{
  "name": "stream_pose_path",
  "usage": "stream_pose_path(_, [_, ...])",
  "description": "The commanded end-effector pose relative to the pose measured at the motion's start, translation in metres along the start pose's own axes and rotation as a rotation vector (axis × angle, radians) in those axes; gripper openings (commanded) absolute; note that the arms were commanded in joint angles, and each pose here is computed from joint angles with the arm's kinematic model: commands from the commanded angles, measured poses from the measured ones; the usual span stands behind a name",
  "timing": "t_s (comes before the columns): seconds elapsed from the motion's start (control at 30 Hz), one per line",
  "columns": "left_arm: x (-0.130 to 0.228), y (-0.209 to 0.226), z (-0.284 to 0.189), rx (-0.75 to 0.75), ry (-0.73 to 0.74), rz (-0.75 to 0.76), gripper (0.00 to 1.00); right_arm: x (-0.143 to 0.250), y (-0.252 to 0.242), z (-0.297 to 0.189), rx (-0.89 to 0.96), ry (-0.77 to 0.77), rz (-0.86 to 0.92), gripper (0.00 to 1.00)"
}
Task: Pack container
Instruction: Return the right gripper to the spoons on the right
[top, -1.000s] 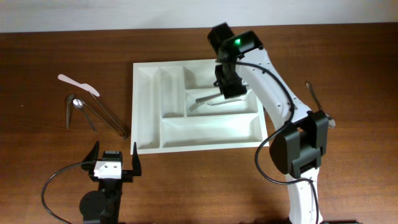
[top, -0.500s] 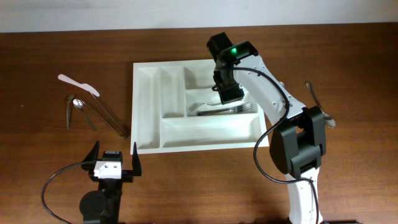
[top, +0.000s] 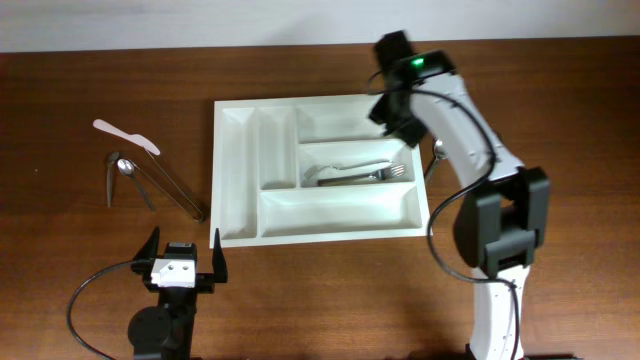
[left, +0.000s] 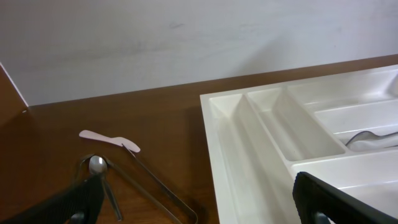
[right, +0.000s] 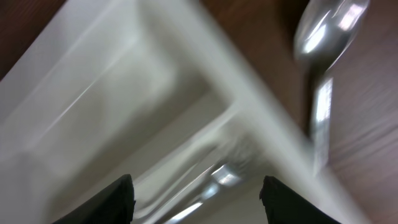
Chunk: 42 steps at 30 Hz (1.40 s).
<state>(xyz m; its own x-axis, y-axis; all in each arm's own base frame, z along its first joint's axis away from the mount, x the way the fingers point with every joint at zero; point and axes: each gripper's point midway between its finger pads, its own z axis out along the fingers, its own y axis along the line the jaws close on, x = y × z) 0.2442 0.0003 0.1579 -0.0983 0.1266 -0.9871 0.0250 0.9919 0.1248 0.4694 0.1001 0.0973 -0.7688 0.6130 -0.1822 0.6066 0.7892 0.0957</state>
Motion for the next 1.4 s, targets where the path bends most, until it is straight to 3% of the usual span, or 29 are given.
stream_pose_path(0.0, [0.001,0.0,0.0,-0.003,-0.002,-0.012,0.99,-0.043,-0.031,-0.013,0.011,-0.049,-0.196,0.66])
stream_pose_path(0.27, [0.001,0.0,0.0,-0.003,-0.002,-0.012,0.99,-0.092,-0.073,-0.004,-0.092,-0.023,-0.27,0.65])
stream_pose_path(0.43, [0.001,0.0,0.0,-0.003,-0.002,-0.012,0.99,-0.101,-0.079,0.011,-0.169,0.008,-0.326,0.62])
stream_pose_path(0.77, [0.001,0.0,0.0,-0.003,-0.002,-0.012,0.99,-0.08,-0.07,0.06,-0.262,0.09,-0.432,0.58])
stream_pose_path(1.37, [0.001,0.0,0.0,-0.003,-0.002,-0.012,0.99,-0.047,-0.109,0.094,-0.18,0.231,-0.268,0.58])
